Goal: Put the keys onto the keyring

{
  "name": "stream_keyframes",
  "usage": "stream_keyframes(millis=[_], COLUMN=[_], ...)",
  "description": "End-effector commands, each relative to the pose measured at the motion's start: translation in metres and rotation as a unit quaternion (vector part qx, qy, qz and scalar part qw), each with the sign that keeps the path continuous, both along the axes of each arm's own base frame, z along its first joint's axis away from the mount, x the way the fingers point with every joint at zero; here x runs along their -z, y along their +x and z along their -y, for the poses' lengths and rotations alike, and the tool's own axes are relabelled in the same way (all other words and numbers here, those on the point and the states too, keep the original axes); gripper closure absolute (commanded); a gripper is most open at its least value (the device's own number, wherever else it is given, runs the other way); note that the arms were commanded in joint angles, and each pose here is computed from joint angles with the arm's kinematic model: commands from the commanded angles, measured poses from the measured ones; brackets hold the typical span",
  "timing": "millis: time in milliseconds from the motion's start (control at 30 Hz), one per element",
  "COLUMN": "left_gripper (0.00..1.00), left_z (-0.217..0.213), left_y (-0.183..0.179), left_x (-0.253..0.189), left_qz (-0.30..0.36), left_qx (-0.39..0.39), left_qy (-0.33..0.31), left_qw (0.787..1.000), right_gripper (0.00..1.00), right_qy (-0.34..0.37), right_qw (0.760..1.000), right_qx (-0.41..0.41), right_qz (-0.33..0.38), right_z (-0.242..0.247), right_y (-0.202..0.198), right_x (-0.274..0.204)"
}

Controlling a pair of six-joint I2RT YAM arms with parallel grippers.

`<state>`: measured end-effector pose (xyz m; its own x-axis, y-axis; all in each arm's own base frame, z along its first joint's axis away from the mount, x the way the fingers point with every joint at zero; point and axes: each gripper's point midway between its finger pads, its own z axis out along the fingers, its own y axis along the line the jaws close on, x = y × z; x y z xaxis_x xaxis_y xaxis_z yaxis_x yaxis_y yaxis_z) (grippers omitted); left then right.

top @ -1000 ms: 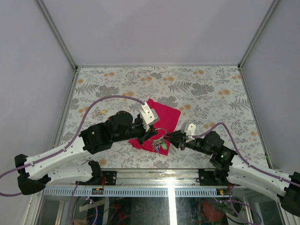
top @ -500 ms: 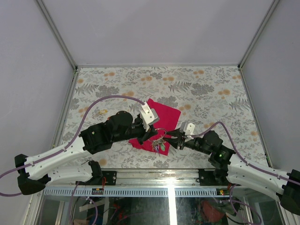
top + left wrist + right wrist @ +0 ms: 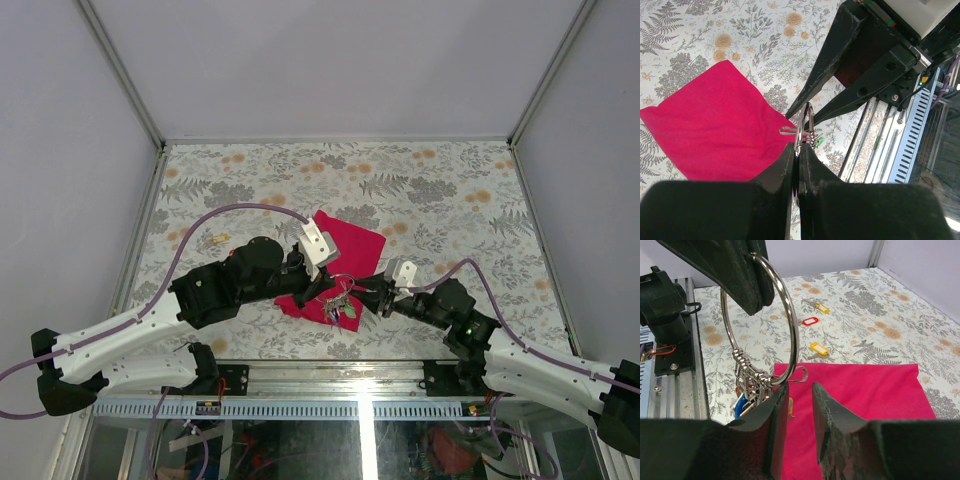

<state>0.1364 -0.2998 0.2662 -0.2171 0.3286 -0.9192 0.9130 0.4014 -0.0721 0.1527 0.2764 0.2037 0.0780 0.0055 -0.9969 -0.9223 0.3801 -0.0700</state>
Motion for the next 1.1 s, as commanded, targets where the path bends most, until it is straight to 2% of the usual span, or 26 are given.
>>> stream_keyframes(millis=[0, 167, 433, 1067], left_gripper=[1.0, 1.0, 1.0, 1.0], left_z=[0.006, 0.007, 0.007, 0.007], left_y=[0.006, 0.007, 0.008, 0.001], left_x=[-0.034, -0.034, -0.038, -0.041], left_qz=[0.021, 0.022, 0.025, 0.03], left_qx=[-0.01, -0.01, -0.011, 0.012], left_qy=[-0.049, -0.048, -0.05, -0.048], left_qw=[0.999, 0.999, 0.998, 0.998], right_gripper=[0.64, 0.6, 0.62, 0.68], right_qy=[0.034, 0.03, 0.016, 0.008], right_qw=[0.999, 0.999, 0.999, 0.999], right_qx=[0.018, -0.008, -0.035, 0.0], right_qz=[0.031, 0.031, 0.029, 0.044], right_z=[0.003, 0.0, -0.002, 0.02], right_y=[0.005, -0.003, -0.013, -0.013], right_x=[-0.021, -0.018, -0.01, -0.014])
